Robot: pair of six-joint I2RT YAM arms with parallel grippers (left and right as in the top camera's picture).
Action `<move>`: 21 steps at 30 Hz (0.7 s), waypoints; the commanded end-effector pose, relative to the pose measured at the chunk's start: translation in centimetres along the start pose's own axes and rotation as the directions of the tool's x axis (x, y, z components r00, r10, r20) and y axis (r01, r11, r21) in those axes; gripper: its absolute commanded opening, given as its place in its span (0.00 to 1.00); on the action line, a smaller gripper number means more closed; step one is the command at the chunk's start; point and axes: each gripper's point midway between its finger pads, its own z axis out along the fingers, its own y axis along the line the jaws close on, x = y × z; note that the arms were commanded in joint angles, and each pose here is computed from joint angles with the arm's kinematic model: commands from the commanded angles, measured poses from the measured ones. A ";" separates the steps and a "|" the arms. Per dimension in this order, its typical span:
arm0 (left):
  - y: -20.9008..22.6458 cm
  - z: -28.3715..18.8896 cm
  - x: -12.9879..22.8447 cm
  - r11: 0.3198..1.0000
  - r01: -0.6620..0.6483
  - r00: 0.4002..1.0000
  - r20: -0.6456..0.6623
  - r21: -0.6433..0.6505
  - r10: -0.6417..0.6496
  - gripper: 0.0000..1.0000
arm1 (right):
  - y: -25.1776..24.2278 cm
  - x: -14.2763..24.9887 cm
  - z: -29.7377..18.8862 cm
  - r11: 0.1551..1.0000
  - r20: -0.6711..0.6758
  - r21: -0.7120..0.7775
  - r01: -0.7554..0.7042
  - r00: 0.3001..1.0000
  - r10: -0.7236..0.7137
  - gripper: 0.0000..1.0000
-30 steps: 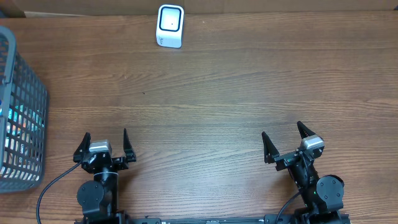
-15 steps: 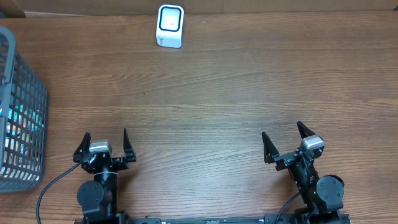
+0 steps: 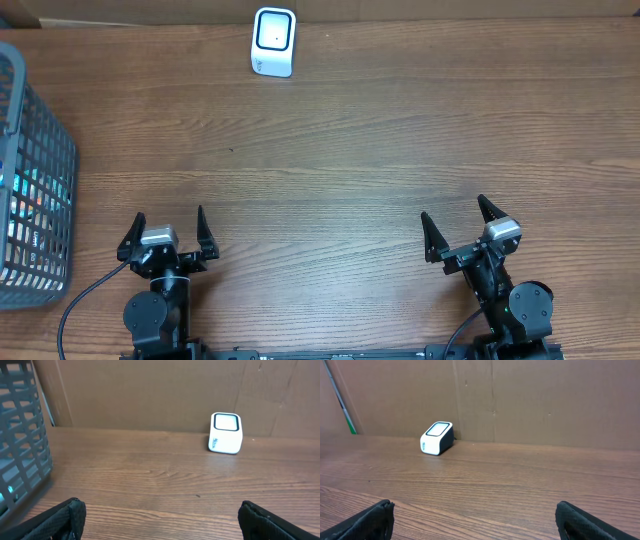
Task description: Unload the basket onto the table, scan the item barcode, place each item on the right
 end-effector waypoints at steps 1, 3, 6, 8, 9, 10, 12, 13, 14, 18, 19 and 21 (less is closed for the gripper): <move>-0.2 -0.2 -1.1 0.999 0.053 0.998 0.029 0.010 -0.053 1.00 | -0.1 0.1 0.0 1.000 0.005 0.006 -0.002 1.000 0.002 1.00; -0.2 -0.5 -1.9 0.998 0.069 0.997 0.030 0.010 -0.069 1.00 | -0.1 0.1 0.0 1.000 0.005 0.006 -0.002 1.000 0.002 1.00; -0.3 -1.0 -3.9 0.997 0.071 0.997 0.017 0.010 -0.071 1.00 | -0.1 0.1 0.0 1.000 0.005 0.006 -0.002 1.000 0.002 1.00; -0.4 -1.3 -5.8 0.997 0.071 0.997 0.015 0.012 -0.071 1.00 | -0.1 0.1 0.0 1.000 0.005 0.006 -0.002 1.000 0.002 1.00; -0.6 -1.3 -7.5 0.997 0.071 0.997 0.016 0.023 -0.071 1.00 | -0.1 0.1 0.0 1.000 0.005 0.006 -0.002 1.000 0.002 1.00; -0.9 -1.3 -8.8 0.997 0.071 0.997 0.018 0.038 -0.071 1.00 | -0.1 0.1 0.0 1.000 0.005 0.006 -0.002 1.000 0.002 1.00; -1.4 -0.9 -11.9 0.995 0.080 0.997 -0.002 0.062 -0.080 1.00 | -0.1 0.1 0.0 1.000 0.005 0.006 -0.002 1.000 0.002 1.00; -1.5 -0.7 -13.2 0.993 0.101 0.995 -0.024 0.062 -0.100 1.00 | -0.1 0.1 0.0 1.000 0.005 0.006 -0.002 1.000 0.002 1.00; -1.5 -0.4 -14.1 0.991 0.117 0.992 -0.044 0.060 -0.115 1.00 | -0.1 0.1 0.0 1.000 0.005 0.006 -0.002 1.000 0.002 1.00; -2.7 1.4 -18.7 0.983 0.163 0.956 -0.262 0.090 -0.134 1.00 | -0.1 0.2 0.0 1.000 0.005 0.006 -0.002 1.000 0.002 1.00; -2.7 1.8 -19.7 0.982 0.167 0.946 -0.296 0.085 -0.135 1.00 | -0.1 0.2 0.0 1.000 0.005 0.006 -0.002 1.000 0.002 1.00; -2.7 2.3 -21.9 0.984 0.162 0.915 -0.384 0.071 -0.123 1.00 | -0.1 0.2 0.0 1.000 0.005 0.006 -0.002 1.000 0.002 1.00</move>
